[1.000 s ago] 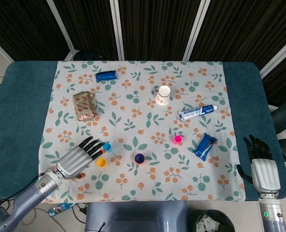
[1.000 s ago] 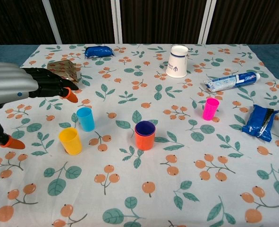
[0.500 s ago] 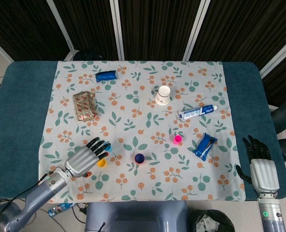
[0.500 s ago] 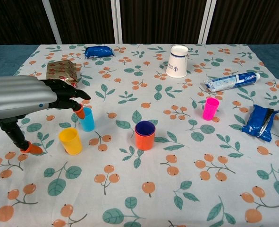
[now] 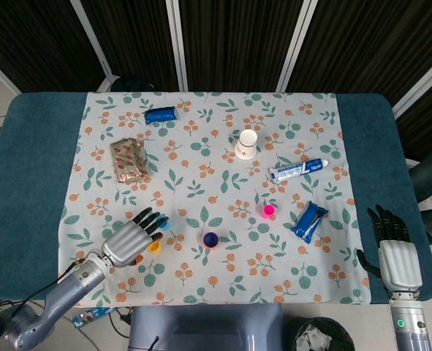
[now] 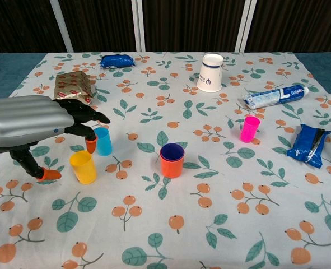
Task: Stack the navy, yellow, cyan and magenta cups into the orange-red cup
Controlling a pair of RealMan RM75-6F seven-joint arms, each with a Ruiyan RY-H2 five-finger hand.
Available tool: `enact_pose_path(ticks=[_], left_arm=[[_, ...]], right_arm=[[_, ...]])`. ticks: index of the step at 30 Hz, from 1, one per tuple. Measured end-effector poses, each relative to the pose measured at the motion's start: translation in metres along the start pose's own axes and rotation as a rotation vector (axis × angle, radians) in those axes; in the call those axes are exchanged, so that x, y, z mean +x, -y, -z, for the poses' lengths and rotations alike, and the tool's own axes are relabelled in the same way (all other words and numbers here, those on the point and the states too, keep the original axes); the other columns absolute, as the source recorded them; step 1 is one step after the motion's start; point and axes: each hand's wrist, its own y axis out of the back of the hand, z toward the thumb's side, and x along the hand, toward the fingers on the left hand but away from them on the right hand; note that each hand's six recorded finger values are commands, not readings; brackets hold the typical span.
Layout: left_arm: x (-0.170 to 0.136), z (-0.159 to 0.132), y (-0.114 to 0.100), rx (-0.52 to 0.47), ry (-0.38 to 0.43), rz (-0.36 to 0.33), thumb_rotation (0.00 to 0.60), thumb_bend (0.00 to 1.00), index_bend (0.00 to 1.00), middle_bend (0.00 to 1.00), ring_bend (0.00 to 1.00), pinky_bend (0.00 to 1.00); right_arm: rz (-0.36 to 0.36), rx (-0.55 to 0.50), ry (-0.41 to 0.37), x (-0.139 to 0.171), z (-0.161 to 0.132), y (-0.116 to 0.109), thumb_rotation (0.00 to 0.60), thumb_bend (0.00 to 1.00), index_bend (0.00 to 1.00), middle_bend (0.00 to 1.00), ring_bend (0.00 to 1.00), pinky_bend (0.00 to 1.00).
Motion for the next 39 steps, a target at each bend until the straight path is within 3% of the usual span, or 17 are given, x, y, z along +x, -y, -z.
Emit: enact_pose_path(ticks=[26, 39], left_arm=[[0.0083, -0.0009, 0.0012, -0.02, 0.0, -0.049, 0.6, 0.24, 0.38, 0.06, 0.0, 0.0], [0.0104, -0.0006, 0.0063, 0.019, -0.009, -0.028, 0.6, 0.26, 0.46, 0.1, 0.0, 0.0]], right_arm=[[-0.006, 0.009, 0.023, -0.0014, 0.0029, 0.0029, 0.6, 0.39, 0.0, 0.0, 0.0, 0.1], [-0.004, 0.004, 0.032, -0.0015, 0.003, 0.0027, 0.6, 0.39, 0.0, 0.0, 0.0, 0.1]])
